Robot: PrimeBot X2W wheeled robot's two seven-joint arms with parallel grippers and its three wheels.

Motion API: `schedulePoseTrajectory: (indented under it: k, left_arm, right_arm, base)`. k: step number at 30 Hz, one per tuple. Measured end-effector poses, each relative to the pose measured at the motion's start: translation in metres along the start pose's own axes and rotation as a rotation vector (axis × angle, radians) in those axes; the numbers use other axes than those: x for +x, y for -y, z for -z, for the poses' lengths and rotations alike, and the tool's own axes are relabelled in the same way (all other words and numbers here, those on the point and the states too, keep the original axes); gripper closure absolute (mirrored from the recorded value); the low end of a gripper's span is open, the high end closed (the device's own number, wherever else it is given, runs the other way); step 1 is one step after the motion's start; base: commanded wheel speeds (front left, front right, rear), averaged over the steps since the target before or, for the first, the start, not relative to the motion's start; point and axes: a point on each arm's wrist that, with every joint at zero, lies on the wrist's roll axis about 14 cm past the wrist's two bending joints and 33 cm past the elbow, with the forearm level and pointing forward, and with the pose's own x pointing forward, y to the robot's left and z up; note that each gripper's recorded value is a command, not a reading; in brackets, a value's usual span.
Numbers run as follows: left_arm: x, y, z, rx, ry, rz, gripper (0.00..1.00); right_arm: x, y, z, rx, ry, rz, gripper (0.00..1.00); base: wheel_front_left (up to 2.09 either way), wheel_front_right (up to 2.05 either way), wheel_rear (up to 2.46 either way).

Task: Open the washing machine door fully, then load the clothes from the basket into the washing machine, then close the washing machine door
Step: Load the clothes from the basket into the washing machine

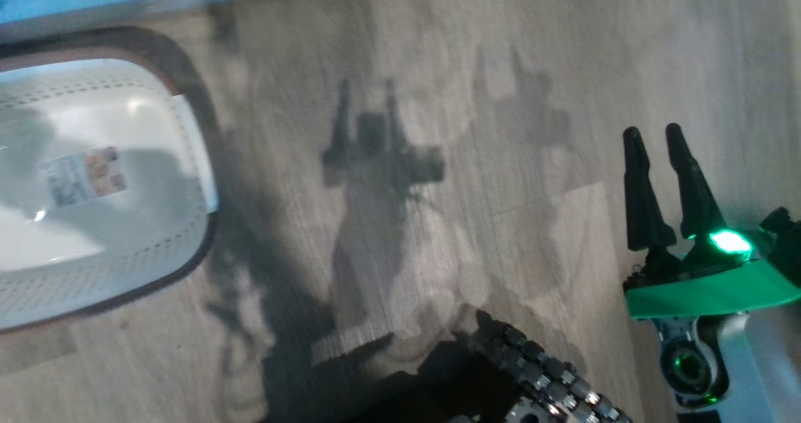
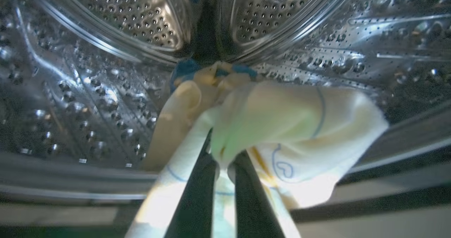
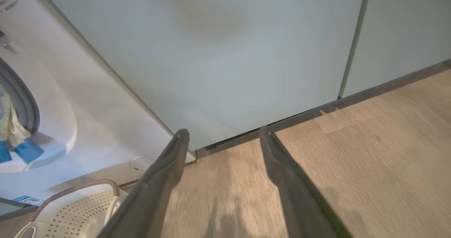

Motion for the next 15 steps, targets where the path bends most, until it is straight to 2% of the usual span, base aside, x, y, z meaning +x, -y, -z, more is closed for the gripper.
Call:
schedulePoseTrajectory:
  k: [7, 15]
  left_arm:
    - [0.034, -0.008, -0.024, 0.007, 0.114, -0.041, 1.00]
    - [0.049, -0.008, -0.072, 0.074, 0.375, -0.065, 1.00]
  right_arm:
    - [-0.010, 0.012, 0.006, 0.005, -0.029, 0.051, 0.00]
    - [-0.012, 0.019, 0.011, -0.008, -0.047, 0.077, 0.00]
  base:
    - [0.00, 0.00, 0.00]
    - [0.00, 0.00, 0.00]
